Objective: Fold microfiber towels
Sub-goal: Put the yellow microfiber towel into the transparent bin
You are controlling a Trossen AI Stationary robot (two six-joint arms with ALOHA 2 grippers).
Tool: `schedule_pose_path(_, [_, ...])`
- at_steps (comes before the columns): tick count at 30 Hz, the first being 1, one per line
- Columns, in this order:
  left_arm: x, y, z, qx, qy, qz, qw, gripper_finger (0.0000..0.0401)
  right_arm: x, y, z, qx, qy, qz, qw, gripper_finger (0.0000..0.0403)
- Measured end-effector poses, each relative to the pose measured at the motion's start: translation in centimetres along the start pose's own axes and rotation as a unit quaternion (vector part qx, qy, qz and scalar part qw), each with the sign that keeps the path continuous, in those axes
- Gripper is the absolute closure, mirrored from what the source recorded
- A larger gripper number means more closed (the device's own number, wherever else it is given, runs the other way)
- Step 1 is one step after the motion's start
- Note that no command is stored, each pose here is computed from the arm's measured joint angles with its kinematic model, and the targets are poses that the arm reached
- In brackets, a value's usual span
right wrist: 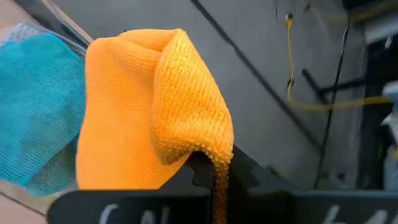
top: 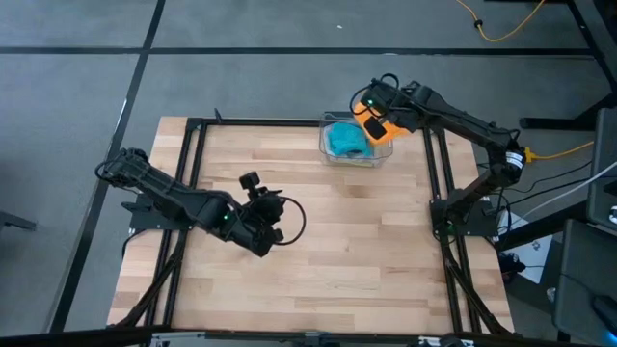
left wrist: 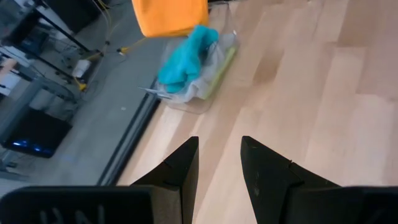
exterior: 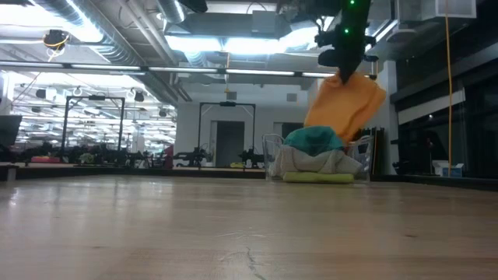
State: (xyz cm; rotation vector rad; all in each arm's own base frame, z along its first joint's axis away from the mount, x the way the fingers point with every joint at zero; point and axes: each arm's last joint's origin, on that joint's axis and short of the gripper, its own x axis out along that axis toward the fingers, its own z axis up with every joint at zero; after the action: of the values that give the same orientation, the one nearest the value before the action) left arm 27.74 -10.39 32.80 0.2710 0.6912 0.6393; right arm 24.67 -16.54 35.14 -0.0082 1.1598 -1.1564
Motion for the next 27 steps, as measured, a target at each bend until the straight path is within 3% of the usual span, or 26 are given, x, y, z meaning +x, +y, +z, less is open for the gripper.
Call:
schedule_pose_path(7, [0.5, 0.1, 0.0, -0.006, 0.029, -0.041, 0.999, 0.0290, 0.8, -0.8, -0.7, 0.094, 0.056, 0.037, 0.993, 0.0395])
schedule_pose_path(12, [0.6, 0.1, 0.0, -0.008, 0.032, -0.043, 0.999, 0.0290, 1.0, -1.1, -1.1, 0.164, 0.079, 0.034, 0.983, 0.0395])
schedule_pose_path(16, [0.6, 0.1, 0.0, -0.008, 0.032, -0.044, 0.999, 0.0290, 1.4, -0.7, -0.7, 0.212, 0.086, 0.073, 0.971, 0.0393])
schedule_pose_path(23, [0.5, 0.1, 0.0, -0.007, 0.032, -0.044, 0.998, 0.0290, 4.8, 2.6, 0.6, 0.210, 0.126, 0.103, 0.964, 0.0382])
schedule_pose_path(27, [0.5, 0.1, 0.0, -0.007, 0.032, -0.044, 0.998, 0.0290, 6.7, 4.9, 2.5, 0.193, 0.097, 0.216, 0.952, 0.0373])
